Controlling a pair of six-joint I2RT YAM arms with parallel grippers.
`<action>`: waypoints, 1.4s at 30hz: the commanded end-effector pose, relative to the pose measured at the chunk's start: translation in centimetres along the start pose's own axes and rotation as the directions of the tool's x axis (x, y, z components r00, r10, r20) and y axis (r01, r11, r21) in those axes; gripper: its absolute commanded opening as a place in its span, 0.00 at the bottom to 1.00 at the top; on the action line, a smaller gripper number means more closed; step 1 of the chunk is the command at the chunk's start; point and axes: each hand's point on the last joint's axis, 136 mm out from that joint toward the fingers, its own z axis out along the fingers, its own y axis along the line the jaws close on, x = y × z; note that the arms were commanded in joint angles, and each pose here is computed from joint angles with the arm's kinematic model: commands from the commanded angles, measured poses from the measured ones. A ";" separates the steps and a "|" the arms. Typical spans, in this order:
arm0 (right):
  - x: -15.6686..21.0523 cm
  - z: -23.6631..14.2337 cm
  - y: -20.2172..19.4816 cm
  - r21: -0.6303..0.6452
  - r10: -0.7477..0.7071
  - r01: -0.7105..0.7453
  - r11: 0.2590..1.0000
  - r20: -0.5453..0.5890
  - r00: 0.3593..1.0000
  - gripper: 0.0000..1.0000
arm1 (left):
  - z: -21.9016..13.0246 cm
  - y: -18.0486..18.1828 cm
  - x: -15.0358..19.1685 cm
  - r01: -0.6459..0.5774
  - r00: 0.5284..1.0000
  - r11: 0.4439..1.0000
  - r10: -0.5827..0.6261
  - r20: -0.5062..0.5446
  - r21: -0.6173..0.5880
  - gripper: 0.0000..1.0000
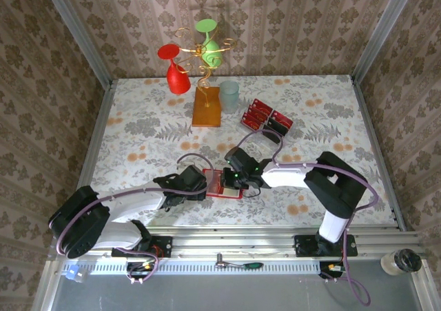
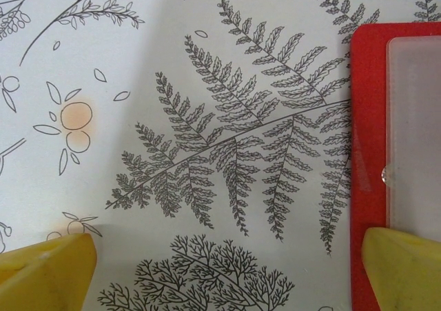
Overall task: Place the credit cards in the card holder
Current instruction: Insert the credit card into the card slot.
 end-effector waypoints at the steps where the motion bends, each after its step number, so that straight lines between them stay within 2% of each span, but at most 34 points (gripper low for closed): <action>1: 0.4 1.1 0.1 0.021 -0.012 0.013 1.000 -0.044 0.999 0.10 | 0.1 0.8 0.6 0.018 1.000 1.000 -0.018 -0.011 -0.017 1.00; 8: 0.1 2.1 1.4 -0.007 -0.015 0.015 1.000 -0.062 0.998 0.08 | -0.4 0.7 0.2 0.028 1.000 1.000 -0.028 -0.001 -0.008 1.00; 15: -0.9 -0.8 2.6 -0.015 -0.062 0.062 0.998 -0.023 0.998 0.09 | -1.7 1.3 -1.2 0.069 0.997 0.998 -0.069 0.041 0.007 1.00; 21: -1.2 -2.4 1.7 0.023 -0.082 0.082 0.996 0.004 0.997 0.12 | -1.6 1.9 -1.4 0.092 0.995 0.996 -0.093 0.038 0.009 1.00; 42: -0.6 0.6 1.2 0.040 -0.090 0.092 0.995 -0.064 0.994 0.09 | 0.0 2.7 0.4 0.089 0.996 0.995 -0.091 -0.024 -0.053 1.00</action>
